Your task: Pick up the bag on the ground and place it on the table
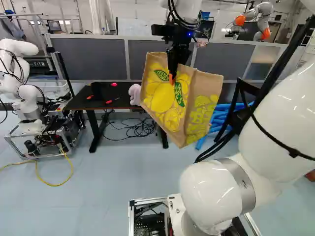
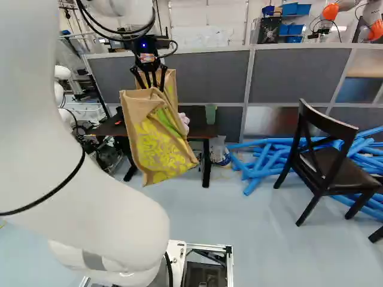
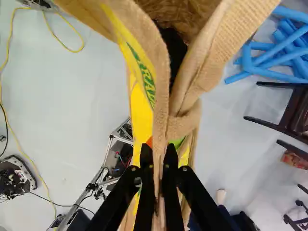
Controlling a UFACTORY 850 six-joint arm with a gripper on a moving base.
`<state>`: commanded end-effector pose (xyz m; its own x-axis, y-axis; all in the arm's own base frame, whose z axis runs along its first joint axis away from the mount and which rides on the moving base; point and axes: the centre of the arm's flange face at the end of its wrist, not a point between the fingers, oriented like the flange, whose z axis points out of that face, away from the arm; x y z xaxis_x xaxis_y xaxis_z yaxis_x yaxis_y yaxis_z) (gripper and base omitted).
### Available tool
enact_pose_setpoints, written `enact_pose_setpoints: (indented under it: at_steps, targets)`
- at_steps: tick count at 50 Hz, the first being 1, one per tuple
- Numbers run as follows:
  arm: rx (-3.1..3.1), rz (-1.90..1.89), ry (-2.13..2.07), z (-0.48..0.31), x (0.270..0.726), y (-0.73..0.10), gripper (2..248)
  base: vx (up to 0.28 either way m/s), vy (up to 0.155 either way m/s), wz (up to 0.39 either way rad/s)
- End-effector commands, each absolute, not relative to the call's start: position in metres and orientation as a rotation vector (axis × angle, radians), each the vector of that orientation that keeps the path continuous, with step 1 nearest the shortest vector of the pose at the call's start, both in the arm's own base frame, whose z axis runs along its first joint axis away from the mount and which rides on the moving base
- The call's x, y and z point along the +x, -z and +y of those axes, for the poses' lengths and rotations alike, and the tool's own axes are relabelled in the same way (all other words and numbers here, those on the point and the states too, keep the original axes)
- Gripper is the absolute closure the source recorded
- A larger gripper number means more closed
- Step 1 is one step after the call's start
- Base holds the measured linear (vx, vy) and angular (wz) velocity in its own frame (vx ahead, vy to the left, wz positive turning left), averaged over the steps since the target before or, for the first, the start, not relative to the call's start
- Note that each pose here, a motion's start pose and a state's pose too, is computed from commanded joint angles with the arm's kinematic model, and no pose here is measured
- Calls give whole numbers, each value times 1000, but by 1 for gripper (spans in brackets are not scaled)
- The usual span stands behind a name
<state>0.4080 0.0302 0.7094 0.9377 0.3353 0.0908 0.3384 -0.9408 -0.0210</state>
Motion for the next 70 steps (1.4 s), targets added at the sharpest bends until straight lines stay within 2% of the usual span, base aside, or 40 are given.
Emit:
enact_pose_setpoints:
  at_steps: [34,70]
  targets:
    - [-3057,-531,132,30,412,-710,228,16,1,1]
    - [-3058,-527,230,28,423,-761,228,0,0,0]
